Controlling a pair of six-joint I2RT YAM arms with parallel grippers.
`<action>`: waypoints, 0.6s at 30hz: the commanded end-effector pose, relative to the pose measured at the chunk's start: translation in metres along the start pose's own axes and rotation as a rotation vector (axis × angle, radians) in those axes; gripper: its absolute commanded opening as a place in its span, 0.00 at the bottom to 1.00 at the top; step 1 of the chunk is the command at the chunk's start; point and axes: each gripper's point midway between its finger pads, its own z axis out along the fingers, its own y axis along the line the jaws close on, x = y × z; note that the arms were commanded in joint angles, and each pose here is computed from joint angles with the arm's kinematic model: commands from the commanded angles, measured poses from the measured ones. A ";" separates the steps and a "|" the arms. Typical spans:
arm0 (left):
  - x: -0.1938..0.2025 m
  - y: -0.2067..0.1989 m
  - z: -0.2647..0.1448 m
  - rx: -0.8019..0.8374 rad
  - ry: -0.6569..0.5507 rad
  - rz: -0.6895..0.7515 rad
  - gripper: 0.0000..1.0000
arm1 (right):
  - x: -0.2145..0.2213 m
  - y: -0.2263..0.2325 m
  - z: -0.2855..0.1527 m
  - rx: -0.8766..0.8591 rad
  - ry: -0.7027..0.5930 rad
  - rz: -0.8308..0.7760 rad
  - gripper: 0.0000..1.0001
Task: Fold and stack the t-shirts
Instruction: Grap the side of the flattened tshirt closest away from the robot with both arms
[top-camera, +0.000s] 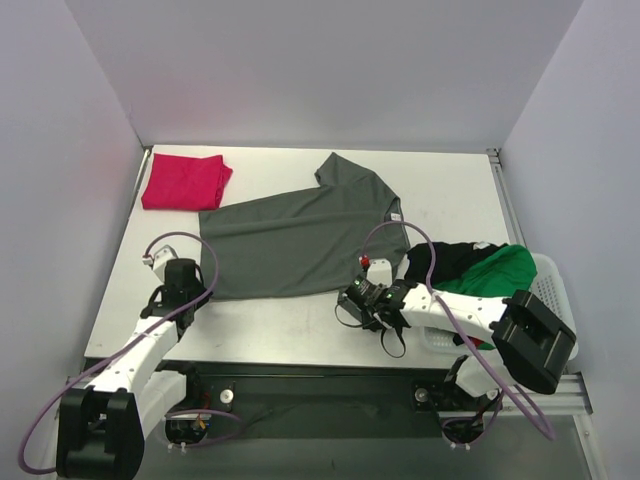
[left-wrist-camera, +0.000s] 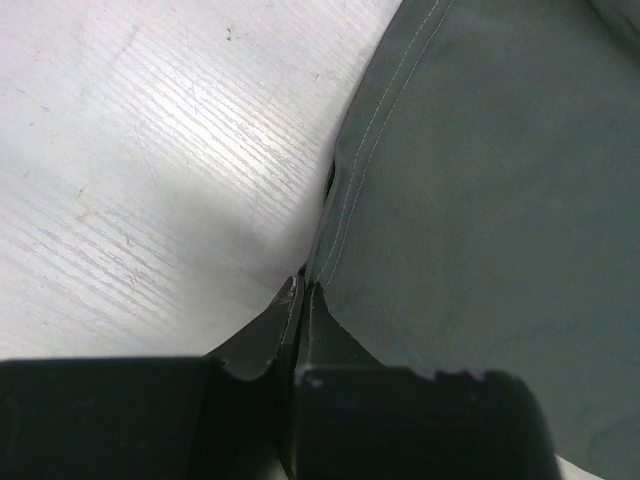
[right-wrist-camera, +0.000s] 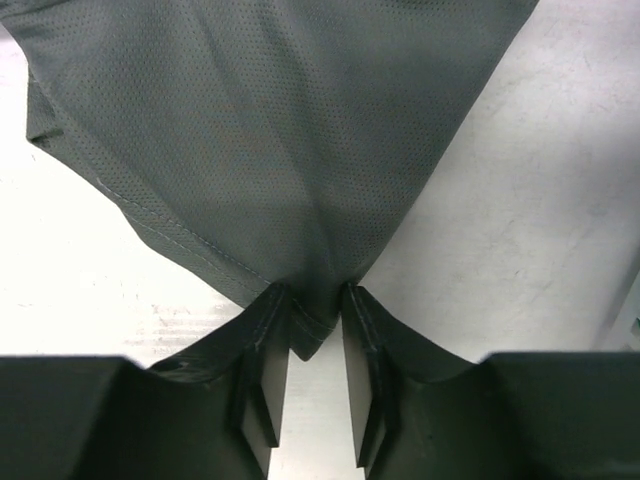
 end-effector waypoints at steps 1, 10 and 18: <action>-0.019 -0.008 -0.007 0.024 -0.060 -0.021 0.00 | 0.011 -0.011 -0.004 0.023 0.013 0.010 0.26; -0.028 -0.008 -0.021 0.036 -0.076 -0.035 0.00 | 0.030 -0.019 -0.009 0.024 0.040 0.020 0.00; -0.029 0.001 -0.037 0.033 -0.110 -0.087 0.00 | 0.038 -0.024 -0.025 0.038 0.027 0.001 0.00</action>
